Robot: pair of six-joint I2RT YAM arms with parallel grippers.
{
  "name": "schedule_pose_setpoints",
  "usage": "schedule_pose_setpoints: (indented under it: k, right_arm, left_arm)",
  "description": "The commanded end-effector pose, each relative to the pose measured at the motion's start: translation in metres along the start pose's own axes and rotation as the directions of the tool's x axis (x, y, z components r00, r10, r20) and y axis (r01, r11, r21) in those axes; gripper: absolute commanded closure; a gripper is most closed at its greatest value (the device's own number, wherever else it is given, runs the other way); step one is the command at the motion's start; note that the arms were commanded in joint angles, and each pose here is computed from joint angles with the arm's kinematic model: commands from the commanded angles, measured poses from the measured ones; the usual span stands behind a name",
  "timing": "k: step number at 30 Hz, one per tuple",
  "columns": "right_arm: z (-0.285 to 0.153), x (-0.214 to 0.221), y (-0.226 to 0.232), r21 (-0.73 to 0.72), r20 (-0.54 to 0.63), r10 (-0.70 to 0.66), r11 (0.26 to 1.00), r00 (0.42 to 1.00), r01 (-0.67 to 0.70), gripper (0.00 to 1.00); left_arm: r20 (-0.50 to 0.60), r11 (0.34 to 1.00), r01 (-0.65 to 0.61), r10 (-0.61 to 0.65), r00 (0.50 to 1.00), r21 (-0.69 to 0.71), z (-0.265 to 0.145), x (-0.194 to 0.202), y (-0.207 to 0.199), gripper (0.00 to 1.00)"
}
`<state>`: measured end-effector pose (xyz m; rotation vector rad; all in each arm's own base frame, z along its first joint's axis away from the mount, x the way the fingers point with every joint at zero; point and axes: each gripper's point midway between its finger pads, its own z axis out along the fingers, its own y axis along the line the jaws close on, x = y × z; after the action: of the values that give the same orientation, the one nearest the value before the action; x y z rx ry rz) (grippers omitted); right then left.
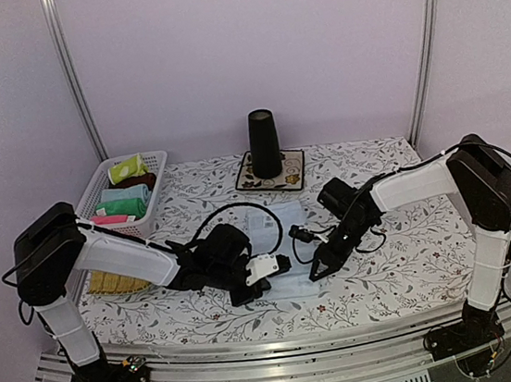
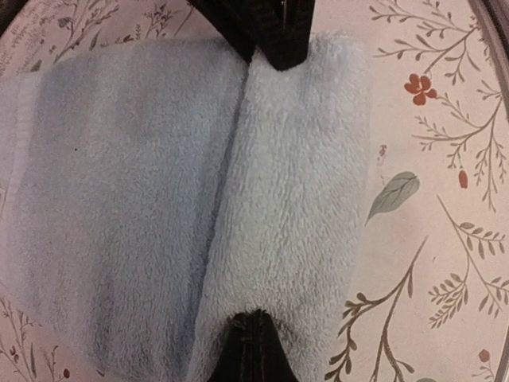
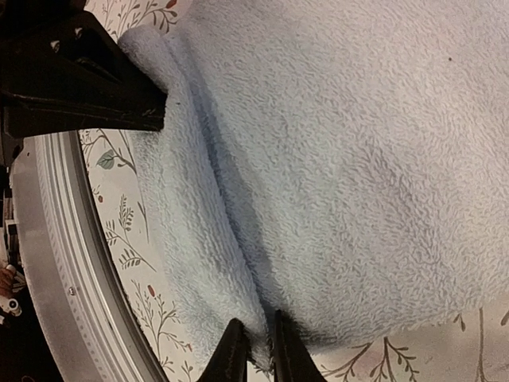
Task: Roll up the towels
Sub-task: Roll the towel at the center of the board.
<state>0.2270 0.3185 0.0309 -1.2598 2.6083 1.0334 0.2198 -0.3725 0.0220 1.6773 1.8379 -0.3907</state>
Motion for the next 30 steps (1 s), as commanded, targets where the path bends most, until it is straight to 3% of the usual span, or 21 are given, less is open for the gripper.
schedule_pose_setpoints:
  k: [1, 4, 10, 14, 20, 30]
  right_arm:
    - [-0.009, -0.006, -0.01, 0.062, 0.017, -0.014, 0.998, 1.0, 0.013, 0.73]
    - [-0.028, -0.015, -0.008, 0.129, 0.072, -0.065, 0.99, 0.995, 0.055, 0.53]
    - [-0.075, -0.035, 0.004, 0.318, 0.2, -0.263, 0.929, 0.944, 0.191, 0.44]
    - [-0.081, -0.034, 0.025, 0.501, 0.17, -0.477, 0.795, 0.862, 0.341, 0.35]
    - [-0.061, -0.017, 0.049, 0.626, 0.043, -0.685, 0.585, 0.727, 0.515, 0.33]
    - [-0.015, 0.005, 0.045, 0.668, -0.155, -0.764, 0.385, 0.626, 0.636, 0.4]
  left_arm:
    - [-0.017, 0.998, 0.04, -0.04, 0.999, 0.037, 0.003, 0.004, 0.0, 1.0]
    - [-0.018, 0.997, 0.05, -0.048, 0.999, 0.063, 0.004, 0.004, -0.003, 1.0]
    - [-0.031, 0.988, 0.091, -0.088, 0.996, 0.122, 0.009, 0.007, -0.004, 1.0]
    - [-0.034, 0.981, 0.12, -0.117, 0.993, 0.155, 0.011, 0.006, -0.003, 1.0]
    - [-0.063, 0.965, 0.165, -0.156, 0.986, 0.203, 0.017, 0.009, -0.005, 1.0]
    - [-0.07, 0.937, 0.227, -0.216, 0.974, 0.266, 0.017, 0.008, -0.006, 1.0]
